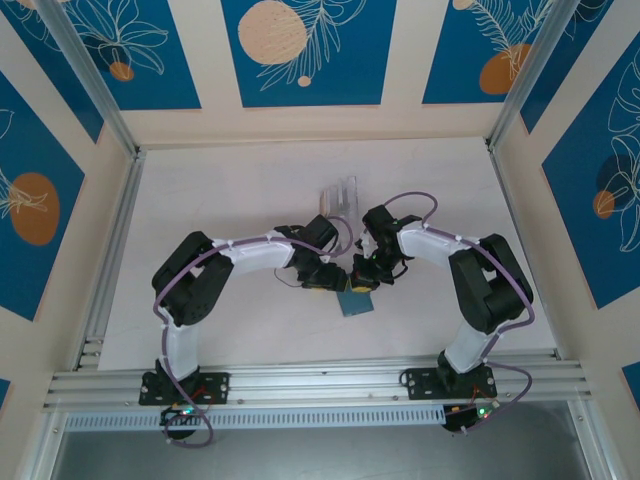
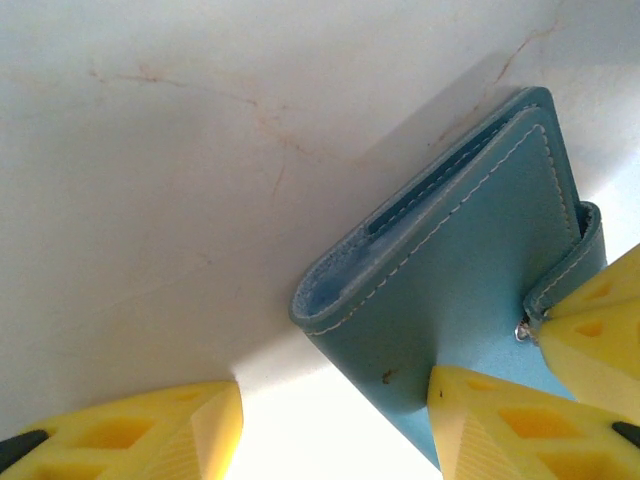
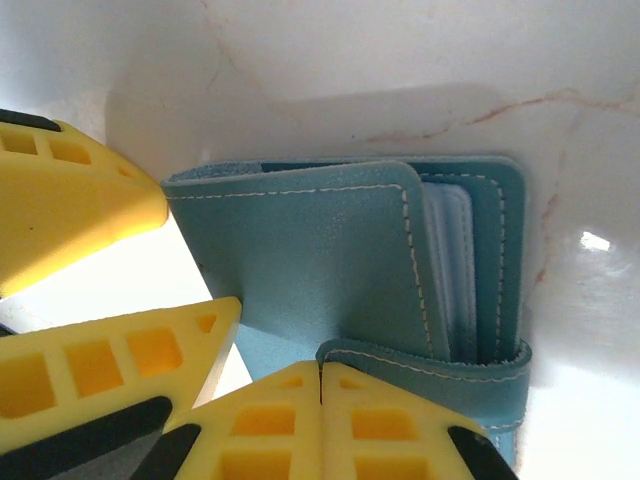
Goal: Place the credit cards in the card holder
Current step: Close the button on the card holder.
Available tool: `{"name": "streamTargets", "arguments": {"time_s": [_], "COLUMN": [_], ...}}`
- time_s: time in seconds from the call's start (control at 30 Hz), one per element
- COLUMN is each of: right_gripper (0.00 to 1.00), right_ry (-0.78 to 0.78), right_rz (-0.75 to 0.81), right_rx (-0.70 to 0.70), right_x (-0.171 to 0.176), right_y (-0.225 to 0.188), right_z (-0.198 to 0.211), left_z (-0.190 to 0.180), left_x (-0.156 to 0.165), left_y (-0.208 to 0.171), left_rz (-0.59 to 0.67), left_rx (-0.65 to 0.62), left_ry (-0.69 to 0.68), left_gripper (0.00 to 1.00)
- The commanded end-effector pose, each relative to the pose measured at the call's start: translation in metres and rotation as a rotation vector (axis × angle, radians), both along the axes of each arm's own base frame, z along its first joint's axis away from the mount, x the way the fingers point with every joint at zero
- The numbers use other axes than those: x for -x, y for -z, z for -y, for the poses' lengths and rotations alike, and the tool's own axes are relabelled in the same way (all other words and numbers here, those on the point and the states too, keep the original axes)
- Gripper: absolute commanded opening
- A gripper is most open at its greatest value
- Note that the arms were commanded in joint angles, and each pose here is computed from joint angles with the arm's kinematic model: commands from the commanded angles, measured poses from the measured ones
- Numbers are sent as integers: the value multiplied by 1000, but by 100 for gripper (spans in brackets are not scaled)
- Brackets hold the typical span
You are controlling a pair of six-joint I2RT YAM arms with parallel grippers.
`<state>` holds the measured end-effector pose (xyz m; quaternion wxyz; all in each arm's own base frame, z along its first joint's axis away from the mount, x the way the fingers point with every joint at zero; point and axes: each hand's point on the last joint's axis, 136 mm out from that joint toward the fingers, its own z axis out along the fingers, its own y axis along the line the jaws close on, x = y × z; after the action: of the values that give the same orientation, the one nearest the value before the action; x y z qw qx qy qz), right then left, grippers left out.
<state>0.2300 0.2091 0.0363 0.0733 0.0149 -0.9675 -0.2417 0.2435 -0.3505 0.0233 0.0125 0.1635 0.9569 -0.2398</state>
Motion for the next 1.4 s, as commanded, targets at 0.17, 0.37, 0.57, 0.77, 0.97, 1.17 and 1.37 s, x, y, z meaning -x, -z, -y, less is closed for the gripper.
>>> {"name": "streamTargets", "arguments": {"time_s": [0.17,0.37,0.57,0.77,0.97,1.17,1.37], "right_gripper": [0,0,0,0,0,0,9], "right_ry": [-9,8,41,61,88,96,78], "right_rz": [-89,-115,-76,-87,-104,-78,41], "right_rx": [55,89,178,244,227,223,151], "right_x": [17,22,20,25,35,33,6], "right_y": [20,27,32,41,45,41,4], "right_z": [9,15,28,40,36,34,16], "left_z": [8,10,10,12,13,14,1], "left_x": [3,1,-3,-5,-6,-7,-20], "left_y": [41,40,35,32,31,30,5], "left_rz": [5,11,25,28,31,29,79], "left_rx": [-32,-28,-36,-32,-31,-30,-17], "left_ry": [38,38,33,30,26,25,-3], "left_gripper": [55,55,55,55,55,55,55]}}
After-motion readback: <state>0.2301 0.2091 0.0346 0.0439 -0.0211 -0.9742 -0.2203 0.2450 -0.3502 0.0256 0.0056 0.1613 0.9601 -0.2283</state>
